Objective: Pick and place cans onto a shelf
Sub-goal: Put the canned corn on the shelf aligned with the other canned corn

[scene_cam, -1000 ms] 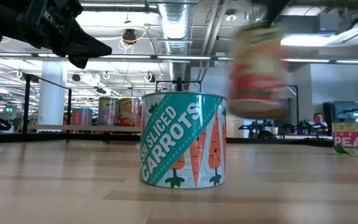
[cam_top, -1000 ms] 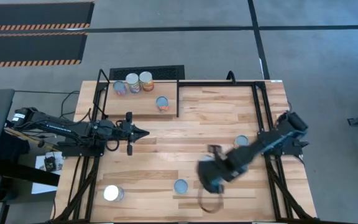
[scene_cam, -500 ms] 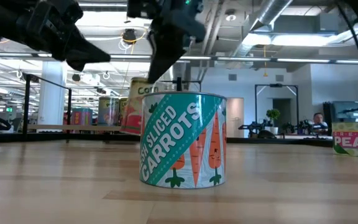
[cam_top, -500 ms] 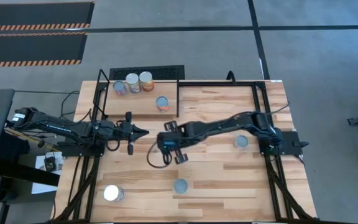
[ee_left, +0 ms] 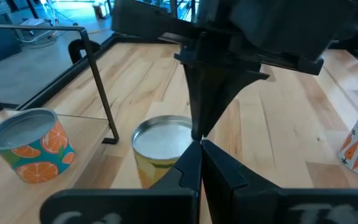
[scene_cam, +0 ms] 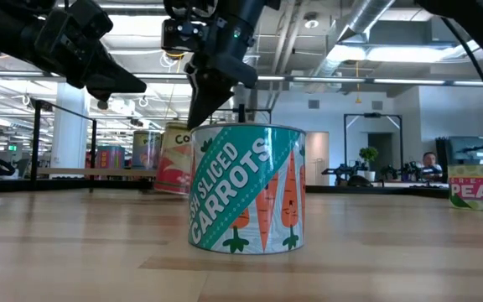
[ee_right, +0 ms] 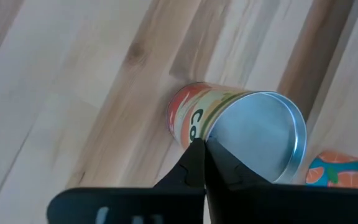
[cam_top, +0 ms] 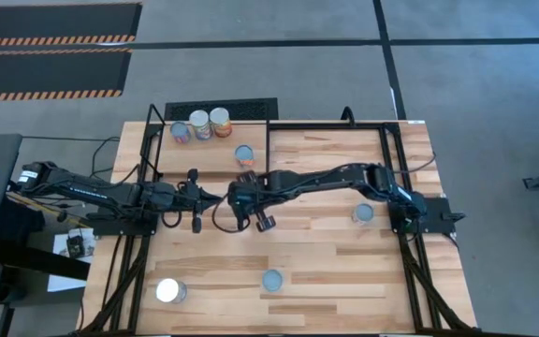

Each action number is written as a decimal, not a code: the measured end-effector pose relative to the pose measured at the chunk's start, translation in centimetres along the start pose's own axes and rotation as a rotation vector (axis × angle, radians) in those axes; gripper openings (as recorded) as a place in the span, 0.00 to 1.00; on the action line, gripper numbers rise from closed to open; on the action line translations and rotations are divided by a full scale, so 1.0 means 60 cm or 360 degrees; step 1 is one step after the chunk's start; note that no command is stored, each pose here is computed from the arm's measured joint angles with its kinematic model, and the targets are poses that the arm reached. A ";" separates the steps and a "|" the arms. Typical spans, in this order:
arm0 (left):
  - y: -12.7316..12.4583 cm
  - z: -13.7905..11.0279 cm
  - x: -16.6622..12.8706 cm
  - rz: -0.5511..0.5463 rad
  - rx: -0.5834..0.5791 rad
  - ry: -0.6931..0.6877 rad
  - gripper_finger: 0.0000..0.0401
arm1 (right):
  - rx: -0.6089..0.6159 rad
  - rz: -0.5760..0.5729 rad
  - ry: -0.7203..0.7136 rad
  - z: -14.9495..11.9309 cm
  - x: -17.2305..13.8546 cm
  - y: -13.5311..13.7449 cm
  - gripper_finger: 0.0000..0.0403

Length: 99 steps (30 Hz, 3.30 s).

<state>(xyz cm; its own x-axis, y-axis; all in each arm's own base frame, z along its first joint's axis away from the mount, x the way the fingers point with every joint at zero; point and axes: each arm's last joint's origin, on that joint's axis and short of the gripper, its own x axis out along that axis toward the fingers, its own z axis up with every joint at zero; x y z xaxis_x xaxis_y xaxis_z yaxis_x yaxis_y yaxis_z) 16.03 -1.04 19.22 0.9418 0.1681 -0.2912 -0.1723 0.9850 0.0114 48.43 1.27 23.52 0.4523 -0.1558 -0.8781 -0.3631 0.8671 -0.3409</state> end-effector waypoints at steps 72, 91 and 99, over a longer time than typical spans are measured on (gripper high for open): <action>-0.019 0.108 0.117 0.0441 0.0430 0.0867 0.00 | 0.0419 -0.0061 -0.1094 -0.274 -0.160 0.125 0.02; 0.171 0.149 0.100 0.0811 -0.0037 0.0943 0.00 | 0.0421 -0.0065 -0.1105 -0.273 -0.161 0.125 0.02; 0.187 0.139 0.113 0.0791 -0.0086 0.0976 0.00 | 0.0427 -0.0062 -0.1105 -0.273 -0.161 0.125 0.03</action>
<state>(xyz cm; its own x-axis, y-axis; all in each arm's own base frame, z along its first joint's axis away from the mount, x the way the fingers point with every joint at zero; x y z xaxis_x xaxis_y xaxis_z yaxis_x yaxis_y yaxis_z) 22.88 11.49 25.34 0.4262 0.5205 -0.7399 -0.5596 0.7943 0.2365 28.00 1.51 23.94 0.9038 0.0687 -0.4224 -0.1650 0.9667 -0.1958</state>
